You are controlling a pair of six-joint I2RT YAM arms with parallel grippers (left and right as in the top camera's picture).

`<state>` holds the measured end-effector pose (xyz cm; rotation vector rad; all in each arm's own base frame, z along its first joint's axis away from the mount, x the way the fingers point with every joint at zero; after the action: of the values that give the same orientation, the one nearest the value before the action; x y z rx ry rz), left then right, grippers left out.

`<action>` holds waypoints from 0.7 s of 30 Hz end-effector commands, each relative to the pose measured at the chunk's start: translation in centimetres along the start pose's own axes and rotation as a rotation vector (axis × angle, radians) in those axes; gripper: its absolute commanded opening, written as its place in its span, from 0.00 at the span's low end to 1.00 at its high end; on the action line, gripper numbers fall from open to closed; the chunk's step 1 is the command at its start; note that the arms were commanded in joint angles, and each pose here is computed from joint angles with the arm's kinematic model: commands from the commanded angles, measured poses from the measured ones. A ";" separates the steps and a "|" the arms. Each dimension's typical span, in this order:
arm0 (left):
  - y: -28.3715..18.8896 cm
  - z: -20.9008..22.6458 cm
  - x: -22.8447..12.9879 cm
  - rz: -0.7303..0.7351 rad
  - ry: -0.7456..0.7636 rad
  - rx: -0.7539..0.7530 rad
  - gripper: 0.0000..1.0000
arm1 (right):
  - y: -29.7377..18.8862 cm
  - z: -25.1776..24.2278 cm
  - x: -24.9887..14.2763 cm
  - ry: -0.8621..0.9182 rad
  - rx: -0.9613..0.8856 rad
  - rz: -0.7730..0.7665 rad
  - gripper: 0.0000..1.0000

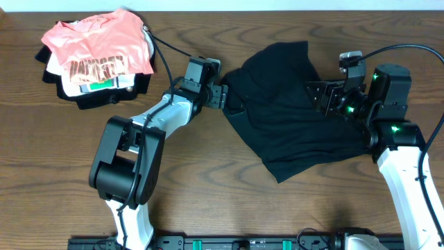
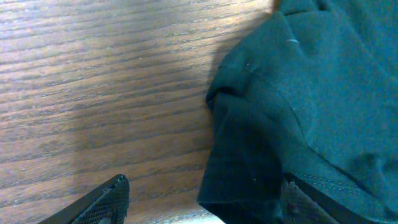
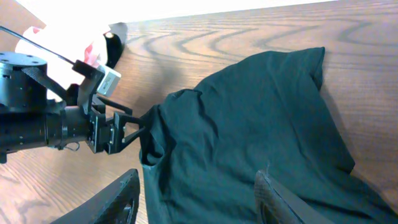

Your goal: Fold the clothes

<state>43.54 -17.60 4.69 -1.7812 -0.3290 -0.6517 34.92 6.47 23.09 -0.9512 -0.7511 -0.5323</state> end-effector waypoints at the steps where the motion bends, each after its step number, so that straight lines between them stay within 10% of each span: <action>1: 0.2 -0.3 0.0 0.002 0.002 -0.020 0.77 | -0.4 0.8 0.6 -0.005 0.024 -0.013 0.56; 21: 2.3 -0.3 1.2 -0.093 0.010 -0.041 0.77 | -0.5 1.0 0.6 -0.006 0.036 -0.012 0.56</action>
<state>45.70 -18.69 4.96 -1.8064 -0.4144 -0.7567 34.73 6.70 23.06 -0.9355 -0.7476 -0.5194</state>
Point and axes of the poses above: each gripper's point midway between its finger pads, its own y axis out along the fingers, its own z axis along the line the jaws close on, x = y × z, the point moved 3 cm from there along -y, back along the fingers, and after that the axes turned 3 degrees about -y, right-handed, at the moved point
